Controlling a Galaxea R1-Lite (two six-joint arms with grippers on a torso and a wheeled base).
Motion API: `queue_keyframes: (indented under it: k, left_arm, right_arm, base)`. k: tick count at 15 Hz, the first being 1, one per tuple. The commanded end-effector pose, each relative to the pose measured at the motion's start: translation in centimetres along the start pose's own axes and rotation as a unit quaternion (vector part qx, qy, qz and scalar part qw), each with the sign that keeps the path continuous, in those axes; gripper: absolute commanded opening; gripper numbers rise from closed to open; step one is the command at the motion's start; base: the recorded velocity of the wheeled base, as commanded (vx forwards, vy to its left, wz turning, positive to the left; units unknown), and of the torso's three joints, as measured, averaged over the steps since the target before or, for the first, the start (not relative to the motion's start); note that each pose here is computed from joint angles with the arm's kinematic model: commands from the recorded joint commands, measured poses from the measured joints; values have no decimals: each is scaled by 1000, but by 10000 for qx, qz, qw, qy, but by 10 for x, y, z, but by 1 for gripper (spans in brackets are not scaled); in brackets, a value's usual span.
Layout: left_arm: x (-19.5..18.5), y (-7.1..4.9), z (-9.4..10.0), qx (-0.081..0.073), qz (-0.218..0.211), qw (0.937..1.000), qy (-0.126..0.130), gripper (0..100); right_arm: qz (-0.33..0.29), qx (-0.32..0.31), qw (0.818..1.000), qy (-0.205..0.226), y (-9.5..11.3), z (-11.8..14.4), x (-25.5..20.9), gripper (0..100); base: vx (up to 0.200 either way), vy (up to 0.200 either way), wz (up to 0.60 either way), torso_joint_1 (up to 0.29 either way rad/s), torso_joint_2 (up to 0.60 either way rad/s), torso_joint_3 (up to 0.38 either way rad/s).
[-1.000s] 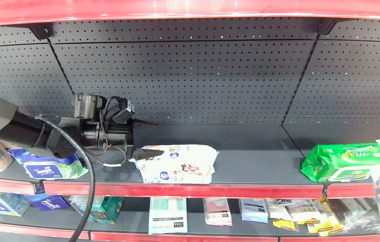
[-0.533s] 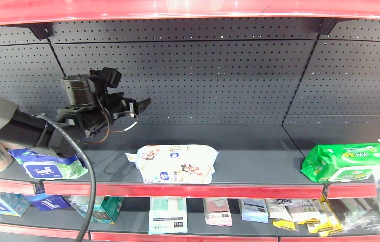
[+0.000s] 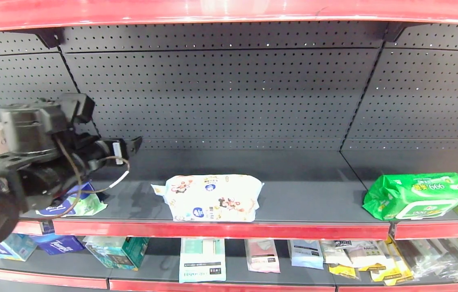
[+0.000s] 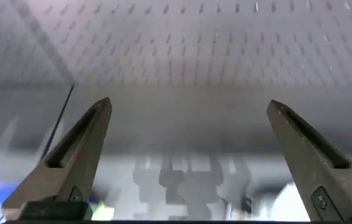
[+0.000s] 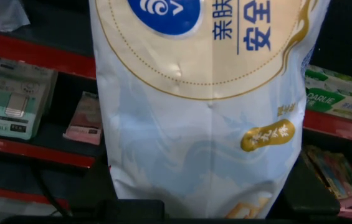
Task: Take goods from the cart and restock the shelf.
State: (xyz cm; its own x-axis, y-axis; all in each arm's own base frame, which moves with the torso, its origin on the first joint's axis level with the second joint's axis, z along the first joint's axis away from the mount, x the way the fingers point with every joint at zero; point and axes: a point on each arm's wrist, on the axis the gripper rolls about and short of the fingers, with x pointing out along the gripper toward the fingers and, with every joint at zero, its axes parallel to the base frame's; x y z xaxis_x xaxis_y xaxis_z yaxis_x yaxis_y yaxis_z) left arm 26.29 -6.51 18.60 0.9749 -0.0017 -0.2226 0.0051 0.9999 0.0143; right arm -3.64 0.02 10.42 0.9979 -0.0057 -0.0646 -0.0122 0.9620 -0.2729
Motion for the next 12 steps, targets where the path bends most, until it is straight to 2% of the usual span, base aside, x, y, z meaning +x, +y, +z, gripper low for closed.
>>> queue_keyframes:
  k: [1, 2, 4, 5, 6, 7, 9, 11, 12]
  left_arm:
    - [-109, 30, -20, -74, -364, 9992, -117, 100]
    - [-143, 37, -27, -36, -623, 9980, -93, 100]
    - [-208, 51, -45, 317, -1221, 9920, 106, 100]
    - [-230, 56, -54, 392, -1327, 9902, 174, 100]
    - [-250, 62, -66, 403, -1343, 9900, 134, 100]
    - [-266, 66, -79, 380, -1374, 9898, -9, 100]
    - [-284, 71, -97, 359, -1389, 9894, -223, 100]
    - [-303, 78, -122, 384, -1418, 9889, -203, 100]
    - [-305, 79, -126, 397, -1433, 9887, -182, 100]
  right_arm:
    - [49, -1, 9985, 543, -14, 46, 19, 0]
    - [112, 107, 9971, 739, -19, 67, 37, 0]
    - [304, 94, 9941, 1035, -26, 93, 67, 0]
    - [512, 66, 9914, 1206, -26, 97, 79, 0]
    - [711, 70, 9870, 1442, -25, 96, 91, 0]
    - [848, -10, 9830, 1628, -23, 92, 99, 0]
    - [1133, -112, 9798, 1645, -22, 94, 106, 0]
    - [1280, -83, 9754, 1795, -22, 92, 116, 0]
    - [1295, -80, 9747, 1822, -22, 93, 119, 0]
  base:
    - [0, 0, 0, 0, 0, 0]
    - [0, 0, 0, 0, 0, 0]
    - [0, 0, 0, 0, 0, 0]
    - [0, 0, 0, 0, 0, 0]
    - [0, 0, 0, 0, 0, 0]
    - [0, 0, 0, 0, 0, 0]
    - [0, 0, 0, 0, 0, 0]
    - [0, 0, 0, 0, 0, 0]
    - [0, 0, 600, -2, -2, 7]
